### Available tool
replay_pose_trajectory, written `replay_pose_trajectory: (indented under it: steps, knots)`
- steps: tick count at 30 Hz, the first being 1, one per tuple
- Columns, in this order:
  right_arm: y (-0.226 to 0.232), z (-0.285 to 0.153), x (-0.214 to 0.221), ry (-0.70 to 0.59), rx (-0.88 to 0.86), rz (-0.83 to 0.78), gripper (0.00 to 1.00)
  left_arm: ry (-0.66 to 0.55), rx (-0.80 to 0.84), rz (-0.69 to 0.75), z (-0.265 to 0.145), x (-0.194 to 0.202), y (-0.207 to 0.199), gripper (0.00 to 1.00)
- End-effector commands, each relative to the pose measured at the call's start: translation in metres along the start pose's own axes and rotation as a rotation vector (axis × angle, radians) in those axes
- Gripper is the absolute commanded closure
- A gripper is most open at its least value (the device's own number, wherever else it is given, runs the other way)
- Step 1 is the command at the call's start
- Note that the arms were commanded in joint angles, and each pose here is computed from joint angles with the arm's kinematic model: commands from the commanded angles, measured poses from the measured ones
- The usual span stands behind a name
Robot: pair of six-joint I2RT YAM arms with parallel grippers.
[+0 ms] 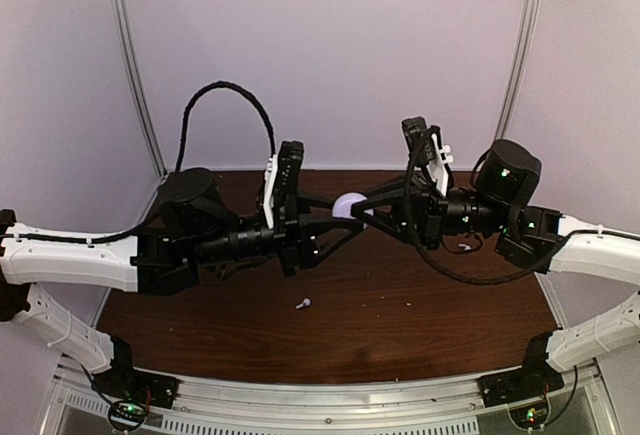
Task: Insert the wireless bluetooth earbuds into the charging case
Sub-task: Pass from the right arm to the left, then open the charging case.
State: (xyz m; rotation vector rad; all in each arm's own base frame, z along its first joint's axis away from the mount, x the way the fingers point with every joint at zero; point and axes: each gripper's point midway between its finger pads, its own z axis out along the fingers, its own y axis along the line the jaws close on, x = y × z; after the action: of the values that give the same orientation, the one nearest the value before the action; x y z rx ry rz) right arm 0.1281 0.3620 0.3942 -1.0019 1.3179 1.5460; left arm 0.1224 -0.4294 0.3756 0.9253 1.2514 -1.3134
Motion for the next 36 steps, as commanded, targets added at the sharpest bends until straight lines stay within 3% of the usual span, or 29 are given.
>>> replay_pose_trajectory:
  steps: [1,7,12,16,19,23,36]
  knots:
    - [0.004,0.000,0.003,0.001,-0.007,-0.008,0.88,-0.102,0.013,0.006,0.000,-0.031,-0.001,0.67]
    - [0.005,-0.001,0.002,-0.003,-0.003,-0.015,0.88,-0.106,0.019,0.003,0.000,-0.031,0.000,0.71]
    - [0.006,-0.002,0.001,-0.006,0.002,-0.023,0.85,-0.095,0.036,0.020,-0.001,-0.026,-0.003,0.82]
    - [0.006,-0.005,-0.002,-0.007,0.021,-0.037,0.76,-0.074,0.054,0.056,-0.003,-0.021,-0.007,0.91]
    - [0.002,-0.007,-0.003,0.006,0.057,-0.043,0.57,-0.055,0.057,0.086,-0.005,-0.018,-0.008,0.95]
    - [-0.004,-0.007,-0.002,0.032,0.090,-0.053,0.47,-0.032,0.058,0.103,-0.006,-0.014,-0.008,0.97]
    - [-0.024,-0.005,-0.007,0.044,0.196,-0.056,0.44,0.037,0.116,0.133,-0.006,0.004,-0.016,1.00]
